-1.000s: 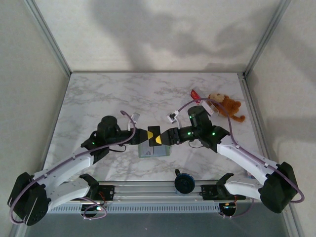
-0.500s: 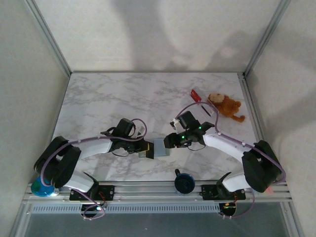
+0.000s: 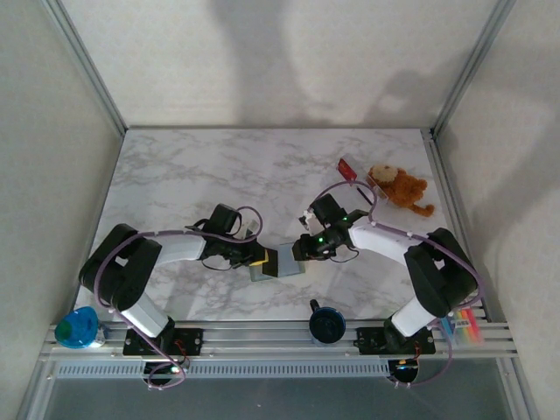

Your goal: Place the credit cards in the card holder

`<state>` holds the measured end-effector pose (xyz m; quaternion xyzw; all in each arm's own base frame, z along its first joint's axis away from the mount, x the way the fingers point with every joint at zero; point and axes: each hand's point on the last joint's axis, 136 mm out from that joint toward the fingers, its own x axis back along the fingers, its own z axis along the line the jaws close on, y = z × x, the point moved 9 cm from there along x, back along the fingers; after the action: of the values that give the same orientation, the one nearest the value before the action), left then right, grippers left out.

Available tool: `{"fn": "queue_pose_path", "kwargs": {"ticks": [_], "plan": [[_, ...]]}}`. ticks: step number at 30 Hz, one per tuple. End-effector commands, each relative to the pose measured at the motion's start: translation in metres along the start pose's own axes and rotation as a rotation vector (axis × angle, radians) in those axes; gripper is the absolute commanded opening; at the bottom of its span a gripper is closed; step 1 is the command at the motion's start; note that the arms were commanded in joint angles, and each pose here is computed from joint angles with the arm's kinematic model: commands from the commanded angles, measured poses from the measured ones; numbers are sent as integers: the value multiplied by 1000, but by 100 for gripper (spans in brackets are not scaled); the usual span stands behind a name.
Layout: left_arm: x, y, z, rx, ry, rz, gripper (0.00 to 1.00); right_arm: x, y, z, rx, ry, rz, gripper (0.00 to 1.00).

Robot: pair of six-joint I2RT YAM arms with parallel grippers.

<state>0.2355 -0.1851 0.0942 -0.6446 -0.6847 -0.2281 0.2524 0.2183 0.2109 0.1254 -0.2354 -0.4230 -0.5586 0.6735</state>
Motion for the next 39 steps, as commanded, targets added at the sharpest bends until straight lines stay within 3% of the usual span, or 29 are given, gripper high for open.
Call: {"fn": "queue_pose_path", "kwargs": {"ticks": [1, 11, 22, 34, 39], "plan": [[-1, 4, 4, 46, 4, 5, 0, -1, 7, -1, 10, 11, 4, 28], [-4, 7, 6, 69, -28, 22, 0, -8, 5, -14, 1, -48, 18, 26], [-3, 9, 14, 134, -32, 7, 0, -9, 3, -28, -30, -122, -12, 38], [-4, 11, 12, 133, -70, 2, 0, -24, 2, -27, -19, 15, 23, 40], [-6, 10, 12, 141, -85, 3, 0, -30, 0, -28, -34, 46, 33, 35]]}}
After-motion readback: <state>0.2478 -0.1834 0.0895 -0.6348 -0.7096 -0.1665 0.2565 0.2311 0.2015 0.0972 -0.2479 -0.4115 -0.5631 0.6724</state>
